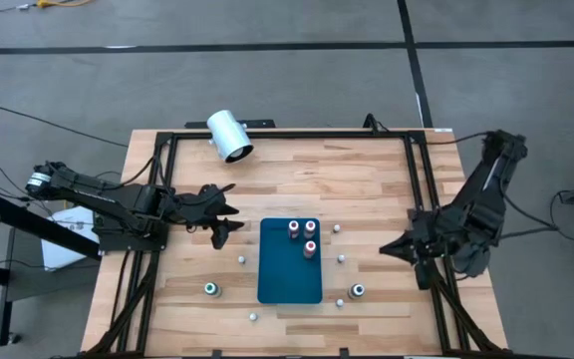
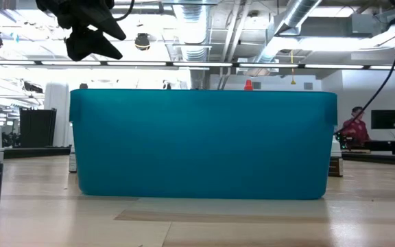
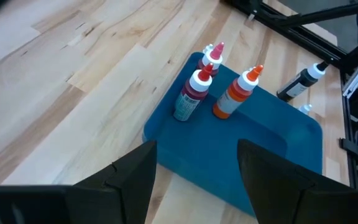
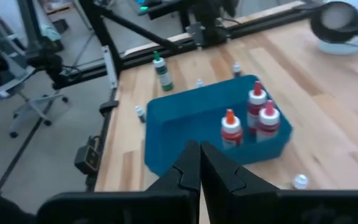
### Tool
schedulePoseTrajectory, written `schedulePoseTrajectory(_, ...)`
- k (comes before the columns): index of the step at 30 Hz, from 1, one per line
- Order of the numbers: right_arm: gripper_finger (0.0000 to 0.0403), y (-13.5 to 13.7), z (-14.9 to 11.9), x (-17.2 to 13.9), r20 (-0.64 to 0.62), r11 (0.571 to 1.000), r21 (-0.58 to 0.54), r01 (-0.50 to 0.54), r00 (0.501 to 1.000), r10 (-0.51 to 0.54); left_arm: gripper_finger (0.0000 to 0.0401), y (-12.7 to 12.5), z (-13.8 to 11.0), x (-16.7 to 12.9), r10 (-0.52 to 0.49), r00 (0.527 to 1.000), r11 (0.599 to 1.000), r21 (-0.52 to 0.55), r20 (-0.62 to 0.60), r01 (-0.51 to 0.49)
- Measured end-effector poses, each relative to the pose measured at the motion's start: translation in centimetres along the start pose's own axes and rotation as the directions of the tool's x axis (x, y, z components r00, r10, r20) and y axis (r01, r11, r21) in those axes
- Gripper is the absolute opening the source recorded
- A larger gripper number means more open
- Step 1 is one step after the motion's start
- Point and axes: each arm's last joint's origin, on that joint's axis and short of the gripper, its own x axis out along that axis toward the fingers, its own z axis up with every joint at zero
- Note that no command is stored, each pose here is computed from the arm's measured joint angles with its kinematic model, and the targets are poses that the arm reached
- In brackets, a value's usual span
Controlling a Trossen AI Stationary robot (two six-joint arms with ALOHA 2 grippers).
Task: Pick & Place food coloring
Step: Put the big green food coloring bottle into the blue container
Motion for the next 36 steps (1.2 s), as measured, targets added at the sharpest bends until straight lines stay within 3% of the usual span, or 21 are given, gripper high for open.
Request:
schedulePoseTrajectory(12,0.0000,-0.6,-1.5,3.3,0.050,0.993,-0.006,-0.117,0.992,0.117,0.0213,-0.6,0.7,0.0,-0.077,0.996,0.996,-0.044,0.053,0.080)
schedulePoseTrajectory(22,0.0000,-1.5,-2.6,5.2,0.145,0.967,-0.026,-0.252,0.957,0.253,0.0213,-1.0,1.1,-0.1,-0.148,0.986,0.987,-0.045,0.079,0.152)
schedulePoseTrajectory(26,0.0000,-2.0,-3.0,5.6,0.236,0.949,-0.040,-0.311,0.920,0.312,0.0213,-1.3,1.4,-0.4,-0.185,0.979,0.981,-0.047,0.082,0.189)
schedulePoseTrajectory(36,0.0000,-3.0,-4.3,5.7,0.368,0.929,-0.046,-0.368,0.858,0.358,0.0213,-3.3,5.8,-4.3,-0.319,0.940,0.948,0.031,0.122,0.317)
